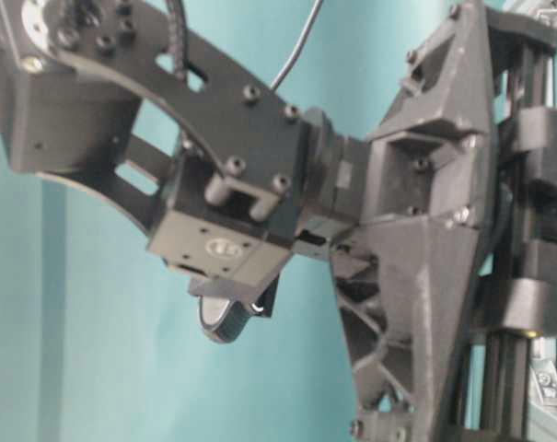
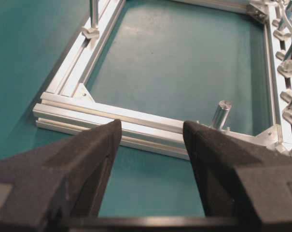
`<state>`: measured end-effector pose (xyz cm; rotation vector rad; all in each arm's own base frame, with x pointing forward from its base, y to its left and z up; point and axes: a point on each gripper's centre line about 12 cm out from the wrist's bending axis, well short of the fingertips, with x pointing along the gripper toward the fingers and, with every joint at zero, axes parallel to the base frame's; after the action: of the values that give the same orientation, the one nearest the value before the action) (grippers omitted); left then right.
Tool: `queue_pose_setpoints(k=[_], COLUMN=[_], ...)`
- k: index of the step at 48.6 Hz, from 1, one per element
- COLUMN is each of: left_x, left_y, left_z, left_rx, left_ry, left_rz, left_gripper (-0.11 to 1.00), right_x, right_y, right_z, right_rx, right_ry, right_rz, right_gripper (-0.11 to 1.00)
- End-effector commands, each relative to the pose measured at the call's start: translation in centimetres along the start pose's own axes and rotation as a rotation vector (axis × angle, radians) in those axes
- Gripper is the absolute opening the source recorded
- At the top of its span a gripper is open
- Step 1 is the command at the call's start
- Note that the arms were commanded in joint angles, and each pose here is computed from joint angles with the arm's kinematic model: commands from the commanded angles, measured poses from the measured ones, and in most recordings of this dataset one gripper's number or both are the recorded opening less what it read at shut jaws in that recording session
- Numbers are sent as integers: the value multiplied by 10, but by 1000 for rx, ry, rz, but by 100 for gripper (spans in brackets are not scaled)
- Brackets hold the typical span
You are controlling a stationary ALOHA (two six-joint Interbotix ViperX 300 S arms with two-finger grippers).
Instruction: Move the cable alternately left and right between 8 closely spaced pins so it hooks onto each one.
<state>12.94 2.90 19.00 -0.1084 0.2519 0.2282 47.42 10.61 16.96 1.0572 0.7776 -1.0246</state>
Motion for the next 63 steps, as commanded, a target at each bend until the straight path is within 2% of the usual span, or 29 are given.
queue_pose_setpoints(k=[1, 48, 63], left_x=[0, 0, 0], left_y=[-1, -1, -1], left_z=[6, 5, 6], left_rx=[2, 3, 2], left_ry=[-10, -10, -12], left_rz=[-3, -4, -3], left_gripper=[64, 64, 64], right_x=[-12, -12, -7], right_y=[5, 5, 6], right_z=[4, 4, 23], right_rx=[7, 6, 1], right_ry=[4, 1, -28], right_rz=[32, 29, 25], right_gripper=[15, 15, 15])
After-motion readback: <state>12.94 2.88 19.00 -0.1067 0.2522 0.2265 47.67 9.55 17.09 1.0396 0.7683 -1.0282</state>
